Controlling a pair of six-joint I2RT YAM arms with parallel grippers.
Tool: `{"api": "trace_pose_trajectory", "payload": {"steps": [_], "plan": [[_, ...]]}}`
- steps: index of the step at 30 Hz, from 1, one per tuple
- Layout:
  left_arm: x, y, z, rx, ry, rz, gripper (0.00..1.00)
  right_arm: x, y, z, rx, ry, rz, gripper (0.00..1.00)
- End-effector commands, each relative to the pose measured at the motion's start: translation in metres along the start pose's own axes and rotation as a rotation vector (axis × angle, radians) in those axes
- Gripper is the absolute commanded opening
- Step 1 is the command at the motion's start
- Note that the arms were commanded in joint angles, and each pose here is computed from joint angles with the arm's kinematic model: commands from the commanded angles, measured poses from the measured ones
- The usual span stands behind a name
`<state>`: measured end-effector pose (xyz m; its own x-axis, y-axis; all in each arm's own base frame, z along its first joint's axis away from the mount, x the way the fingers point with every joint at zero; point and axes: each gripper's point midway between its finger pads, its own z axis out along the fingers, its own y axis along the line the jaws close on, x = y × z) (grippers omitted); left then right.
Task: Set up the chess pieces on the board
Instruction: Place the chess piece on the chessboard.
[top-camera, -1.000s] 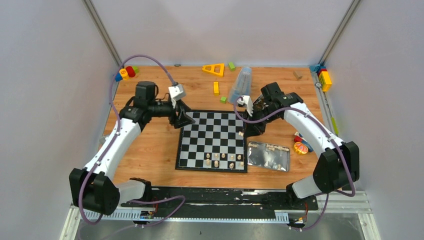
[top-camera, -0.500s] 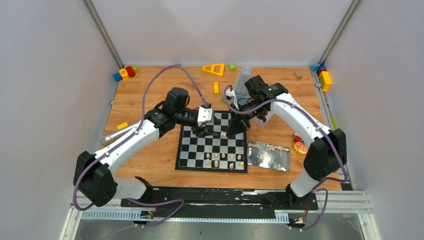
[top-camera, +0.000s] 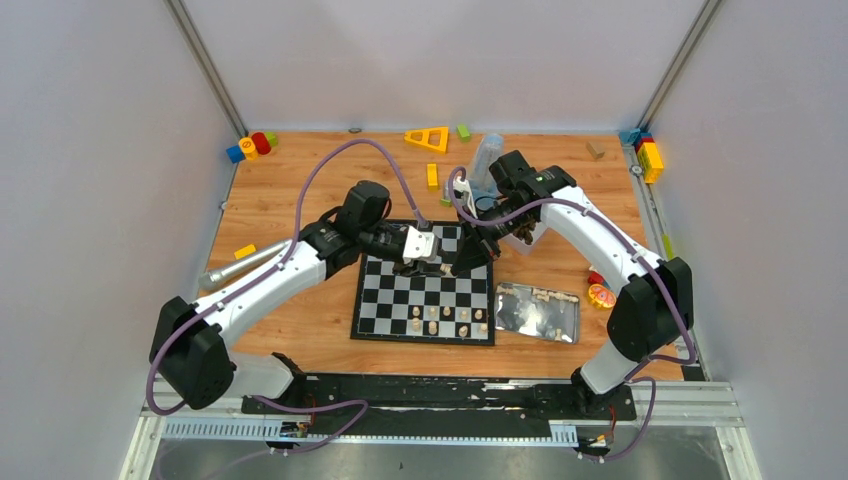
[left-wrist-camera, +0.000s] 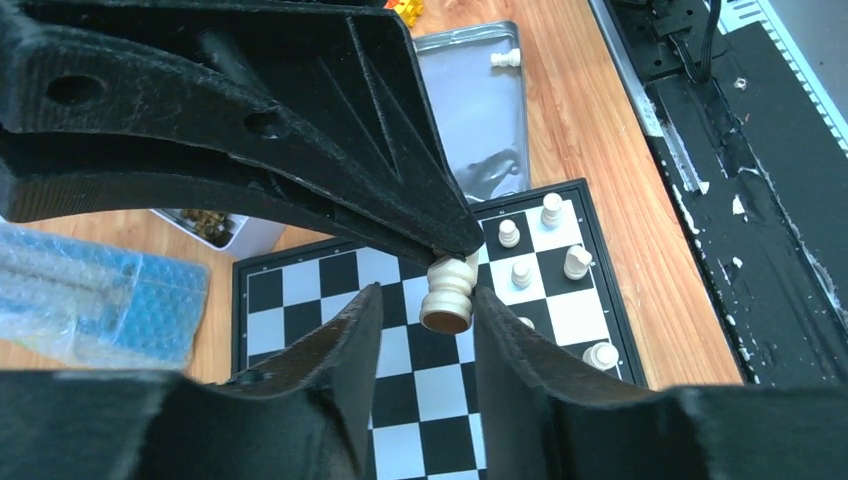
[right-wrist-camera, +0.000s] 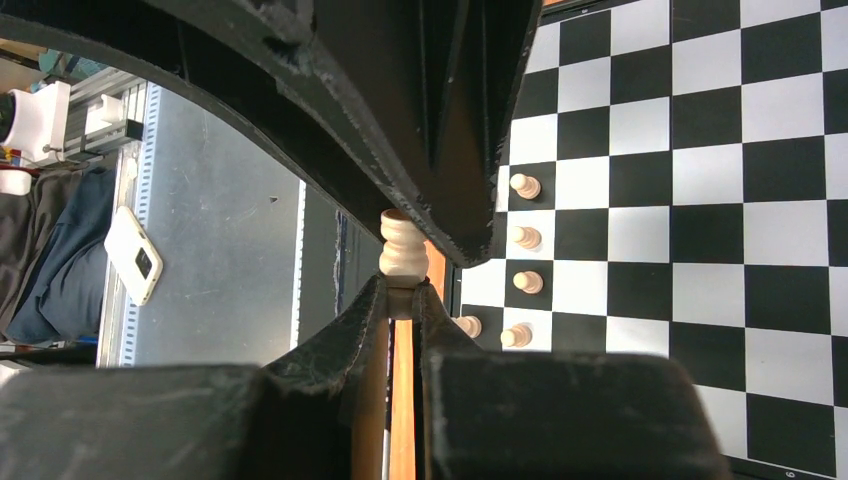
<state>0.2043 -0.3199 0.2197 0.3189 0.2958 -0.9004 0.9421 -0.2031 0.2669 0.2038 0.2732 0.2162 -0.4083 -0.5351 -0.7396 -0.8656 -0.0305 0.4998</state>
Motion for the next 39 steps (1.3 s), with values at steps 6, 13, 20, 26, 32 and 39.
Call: {"api": "trace_pose_trajectory", "payload": {"steps": [6, 13, 20, 26, 32, 39], "plan": [[-0.018, 0.002, 0.001, 0.015, -0.031, 0.047, 0.18, -0.019, -0.001, -0.003, 0.01, -0.036, -0.02, 0.01], [-0.027, 0.041, -0.007, -0.215, -0.104, -0.162, 0.0, -0.045, -0.023, -0.039, 0.138, -0.203, 0.052, 0.35], [-0.038, 0.067, -0.008, -0.321, -0.209, -0.276, 0.0, -0.053, -0.032, -0.05, 0.124, -0.304, 0.117, 0.46], [-0.033, 0.071, -0.006, -0.343, -0.214, -0.313, 0.0, -0.051, -0.032, -0.05, 0.076, -0.327, 0.142, 0.44], [-0.03, 0.069, -0.005, -0.339, -0.206, -0.313, 0.0, -0.055, -0.027, -0.052, 0.05, -0.339, 0.13, 0.36], [-0.028, 0.067, -0.004, -0.332, -0.206, -0.315, 0.0, -0.057, -0.026, -0.058, 0.05, -0.353, 0.125, 0.36]]}}
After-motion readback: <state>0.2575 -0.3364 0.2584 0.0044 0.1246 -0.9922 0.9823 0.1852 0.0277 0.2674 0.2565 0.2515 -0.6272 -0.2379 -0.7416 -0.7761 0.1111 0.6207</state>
